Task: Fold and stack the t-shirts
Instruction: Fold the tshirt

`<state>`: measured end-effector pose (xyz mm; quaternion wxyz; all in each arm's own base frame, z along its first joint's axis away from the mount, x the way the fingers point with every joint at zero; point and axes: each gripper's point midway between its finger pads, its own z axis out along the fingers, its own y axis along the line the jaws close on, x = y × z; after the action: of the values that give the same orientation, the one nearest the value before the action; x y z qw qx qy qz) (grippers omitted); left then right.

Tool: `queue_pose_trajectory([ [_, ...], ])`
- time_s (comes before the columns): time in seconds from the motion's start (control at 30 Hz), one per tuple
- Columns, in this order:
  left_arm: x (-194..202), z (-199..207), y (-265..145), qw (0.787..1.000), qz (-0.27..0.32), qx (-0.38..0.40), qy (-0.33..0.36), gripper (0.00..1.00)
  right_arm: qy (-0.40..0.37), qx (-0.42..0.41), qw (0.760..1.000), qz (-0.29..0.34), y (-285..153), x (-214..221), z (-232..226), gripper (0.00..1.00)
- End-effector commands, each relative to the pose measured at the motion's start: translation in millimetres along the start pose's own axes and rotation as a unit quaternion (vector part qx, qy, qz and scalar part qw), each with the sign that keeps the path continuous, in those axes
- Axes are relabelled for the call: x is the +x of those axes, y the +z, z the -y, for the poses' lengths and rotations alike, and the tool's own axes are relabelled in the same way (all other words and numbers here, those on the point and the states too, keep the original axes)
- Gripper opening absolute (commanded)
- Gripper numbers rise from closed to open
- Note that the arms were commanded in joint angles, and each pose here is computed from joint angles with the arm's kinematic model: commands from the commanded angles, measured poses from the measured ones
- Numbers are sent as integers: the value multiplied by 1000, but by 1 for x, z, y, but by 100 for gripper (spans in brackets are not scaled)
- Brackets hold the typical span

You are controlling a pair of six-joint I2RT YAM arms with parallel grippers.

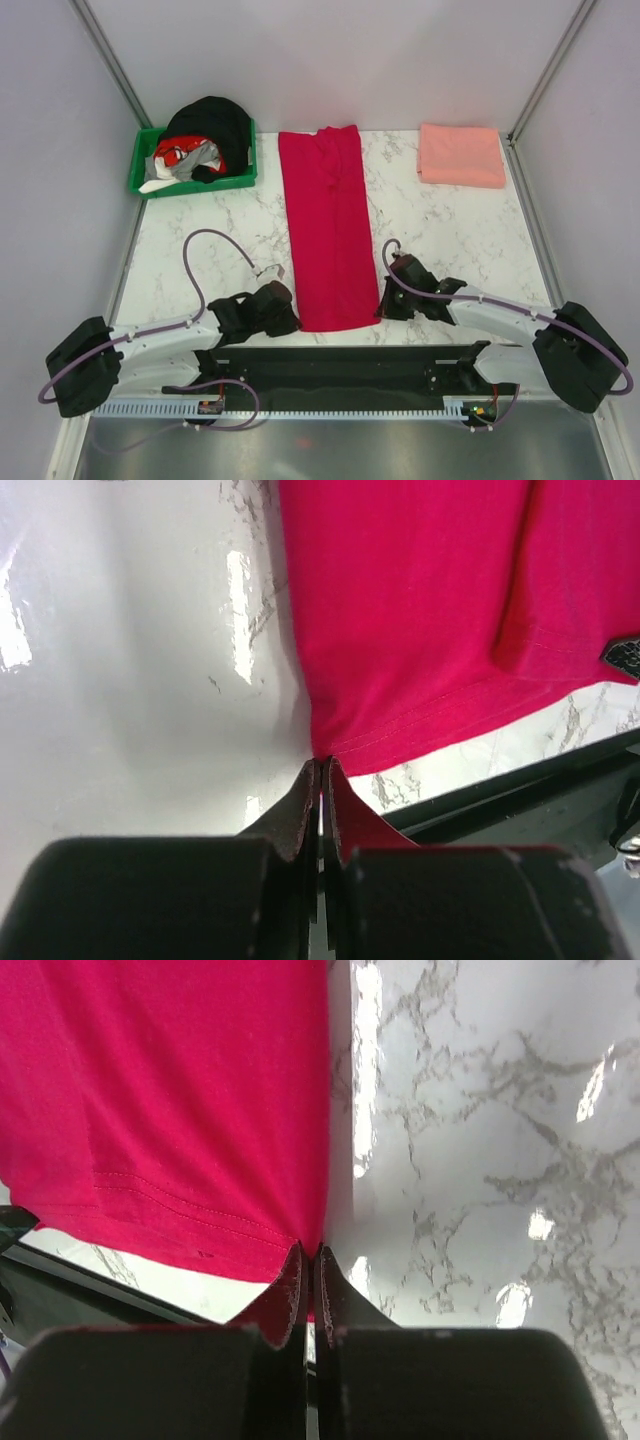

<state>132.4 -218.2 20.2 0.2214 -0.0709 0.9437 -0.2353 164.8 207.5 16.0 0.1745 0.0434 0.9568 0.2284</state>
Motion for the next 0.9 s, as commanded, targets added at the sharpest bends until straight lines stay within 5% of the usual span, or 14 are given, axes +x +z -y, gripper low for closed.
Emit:
queue_pose_trajectory([
  [0.0, -5, 0, -11, 1000, 22, -1, -9, 2, 10, 14, 1000, -15, -11, 16, 9, 0],
  [0.37, -26, 48, -83, 998, 42, 18, 36, 2, 21, 11, 997, 73, -81, -3, -38, 0],
  [0.57, -102, 75, -120, 983, 151, -24, 98, 2, -32, 95, 981, 168, -108, -70, -53, 0],
  [0.87, -205, 71, -95, 981, 170, -45, 82, 2, -68, 157, 966, 193, -90, -189, -65, 0],
])
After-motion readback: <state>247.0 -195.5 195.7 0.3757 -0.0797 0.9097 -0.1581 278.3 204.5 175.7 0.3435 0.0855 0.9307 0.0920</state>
